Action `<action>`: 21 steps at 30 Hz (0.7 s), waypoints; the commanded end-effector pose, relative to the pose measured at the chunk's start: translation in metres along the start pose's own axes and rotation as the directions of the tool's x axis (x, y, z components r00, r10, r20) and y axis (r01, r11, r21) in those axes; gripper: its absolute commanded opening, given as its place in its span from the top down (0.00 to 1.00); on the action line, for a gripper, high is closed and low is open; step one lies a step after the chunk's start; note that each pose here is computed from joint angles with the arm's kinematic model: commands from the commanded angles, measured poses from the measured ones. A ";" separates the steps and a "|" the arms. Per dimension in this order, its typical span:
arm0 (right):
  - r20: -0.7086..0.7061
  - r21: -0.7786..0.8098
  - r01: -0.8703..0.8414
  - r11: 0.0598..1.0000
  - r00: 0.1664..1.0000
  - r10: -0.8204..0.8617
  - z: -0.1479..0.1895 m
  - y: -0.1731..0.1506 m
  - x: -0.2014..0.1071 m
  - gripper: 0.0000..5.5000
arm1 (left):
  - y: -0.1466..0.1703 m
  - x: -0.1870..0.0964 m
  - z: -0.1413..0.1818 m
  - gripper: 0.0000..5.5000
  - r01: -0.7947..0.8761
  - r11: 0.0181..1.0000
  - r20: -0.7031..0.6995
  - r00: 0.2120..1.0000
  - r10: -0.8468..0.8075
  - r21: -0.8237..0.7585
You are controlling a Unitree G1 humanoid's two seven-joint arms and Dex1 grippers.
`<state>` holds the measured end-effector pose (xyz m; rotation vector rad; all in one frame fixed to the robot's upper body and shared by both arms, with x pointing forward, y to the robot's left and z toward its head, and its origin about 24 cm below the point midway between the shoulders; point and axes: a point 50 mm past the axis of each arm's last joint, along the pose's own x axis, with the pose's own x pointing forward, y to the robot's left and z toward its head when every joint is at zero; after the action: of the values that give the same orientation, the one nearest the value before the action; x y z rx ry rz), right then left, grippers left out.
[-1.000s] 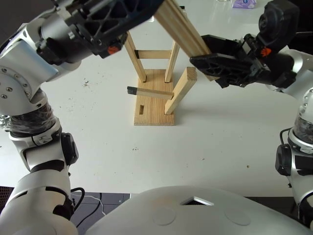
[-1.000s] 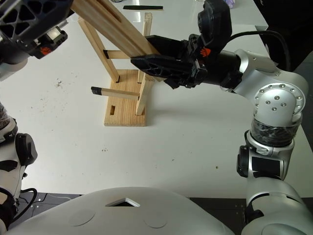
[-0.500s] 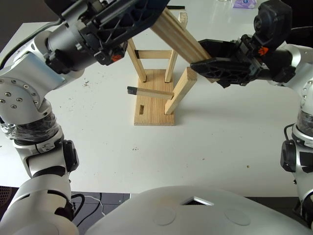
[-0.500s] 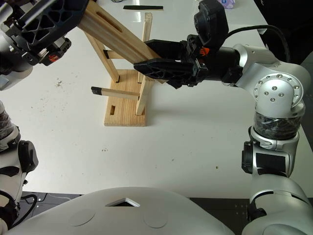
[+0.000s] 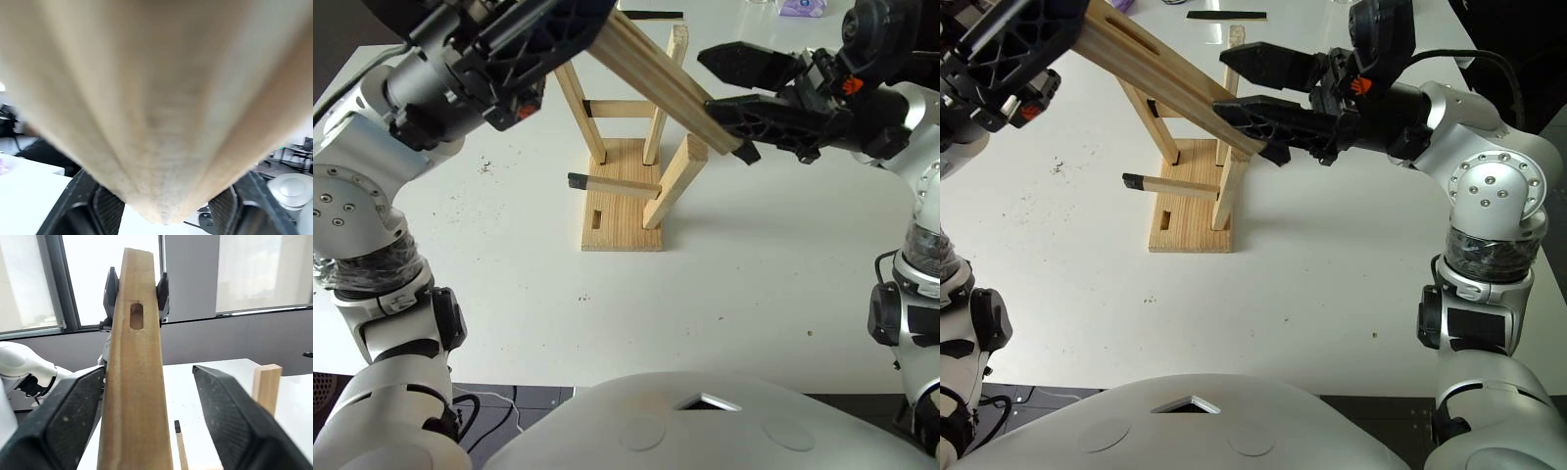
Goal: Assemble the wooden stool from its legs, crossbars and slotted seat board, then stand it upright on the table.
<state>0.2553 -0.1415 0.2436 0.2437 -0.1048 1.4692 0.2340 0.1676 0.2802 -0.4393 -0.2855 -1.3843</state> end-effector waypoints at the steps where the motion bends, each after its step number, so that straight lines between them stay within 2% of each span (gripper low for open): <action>1: 0.072 -0.024 0.142 0.990 0.988 -0.139 0.003 -0.003 -0.005 0.33 | 0.009 -0.015 0.024 0.63 -0.091 0.984 -0.003 0.996 0.092 0.152; 6: 0.202 0.067 0.358 0.931 0.909 -0.364 0.000 -0.011 -0.009 0.33 | 0.025 -0.050 0.054 0.63 -0.236 0.923 -0.018 0.967 0.253 0.304; 9: 0.186 0.152 0.534 0.832 0.811 -0.555 -0.016 -0.025 -0.014 0.33 | 0.032 -0.066 0.058 0.63 -0.253 0.895 -0.106 0.945 0.311 0.368; 12: 0.186 0.200 0.644 0.738 0.715 -0.674 -0.024 -0.040 -0.020 0.33 | 0.037 -0.073 0.042 0.63 -0.208 0.894 -0.220 0.924 0.312 0.396; 15: 0.227 0.132 0.684 0.717 0.683 -0.694 -0.019 -0.050 -0.017 0.33 | 0.035 -0.093 0.010 0.63 -0.228 0.884 -0.295 0.883 0.364 0.409; 21: 0.146 0.096 0.787 0.609 0.594 -0.791 -0.013 -0.079 -0.033 0.33 | 0.007 -0.124 -0.036 0.63 -0.342 0.832 -0.301 0.816 0.494 0.436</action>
<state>0.3198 -0.1706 0.2143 0.4353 -0.1376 0.5707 0.2304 0.2579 0.1962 0.0683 -0.0638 -0.9745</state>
